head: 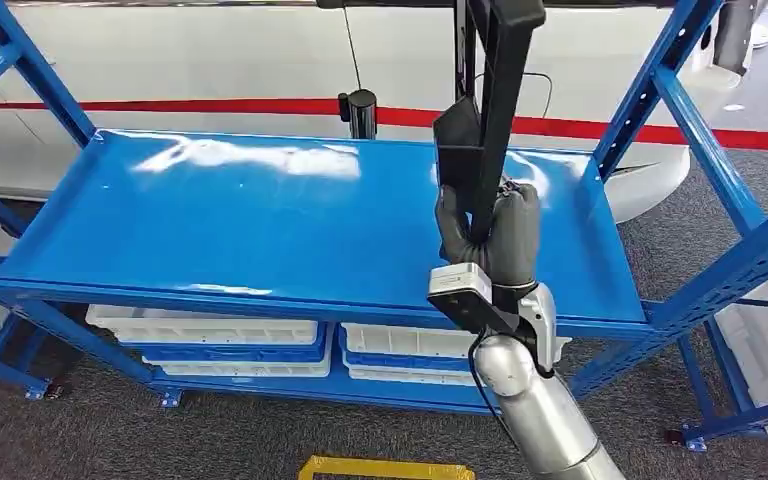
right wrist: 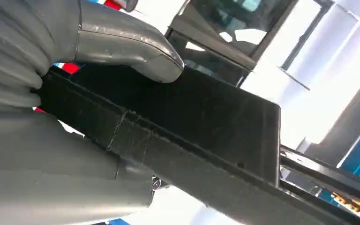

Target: Take the parts from the cabinet and place them on the table.

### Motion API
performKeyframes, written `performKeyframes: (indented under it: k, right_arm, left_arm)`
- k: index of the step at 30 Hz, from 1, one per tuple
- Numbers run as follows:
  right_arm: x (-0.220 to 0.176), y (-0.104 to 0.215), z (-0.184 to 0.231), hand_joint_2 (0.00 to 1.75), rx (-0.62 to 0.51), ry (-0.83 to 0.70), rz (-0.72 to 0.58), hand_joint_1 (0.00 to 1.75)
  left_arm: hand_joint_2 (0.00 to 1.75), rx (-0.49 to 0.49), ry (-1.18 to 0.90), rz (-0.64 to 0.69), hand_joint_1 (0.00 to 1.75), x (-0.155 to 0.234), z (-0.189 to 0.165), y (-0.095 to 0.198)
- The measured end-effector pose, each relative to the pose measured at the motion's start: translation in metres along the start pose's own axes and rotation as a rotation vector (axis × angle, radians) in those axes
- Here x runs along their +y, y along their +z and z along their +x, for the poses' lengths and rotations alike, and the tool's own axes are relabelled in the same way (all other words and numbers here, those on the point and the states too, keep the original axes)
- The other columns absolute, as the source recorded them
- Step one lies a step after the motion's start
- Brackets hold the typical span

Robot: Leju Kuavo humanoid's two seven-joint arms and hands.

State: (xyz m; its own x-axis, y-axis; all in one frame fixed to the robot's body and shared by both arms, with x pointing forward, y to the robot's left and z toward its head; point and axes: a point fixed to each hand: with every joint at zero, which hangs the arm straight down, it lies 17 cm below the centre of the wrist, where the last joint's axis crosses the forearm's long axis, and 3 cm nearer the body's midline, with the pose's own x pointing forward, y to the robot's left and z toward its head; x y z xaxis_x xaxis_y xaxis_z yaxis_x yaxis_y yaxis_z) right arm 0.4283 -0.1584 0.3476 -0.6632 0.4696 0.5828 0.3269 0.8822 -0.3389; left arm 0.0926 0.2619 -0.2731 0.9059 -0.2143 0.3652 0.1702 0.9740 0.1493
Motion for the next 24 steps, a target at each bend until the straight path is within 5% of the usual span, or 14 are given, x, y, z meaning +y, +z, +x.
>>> performKeyframes:
  k: [7,24]
  right_arm:
    - [0.01,0.0,0.024,1.75,0.0,-0.372,0.132,1.75]
    - [0.011,0.018,0.063,1.75,-0.087,-0.415,0.188,1.75]
  left_arm:
    - [1.75,-0.001,0.034,-0.021,0.0,-0.003,0.001,0.001]
    - [1.75,-0.016,0.077,-0.002,0.0,0.001,0.007,-0.001]
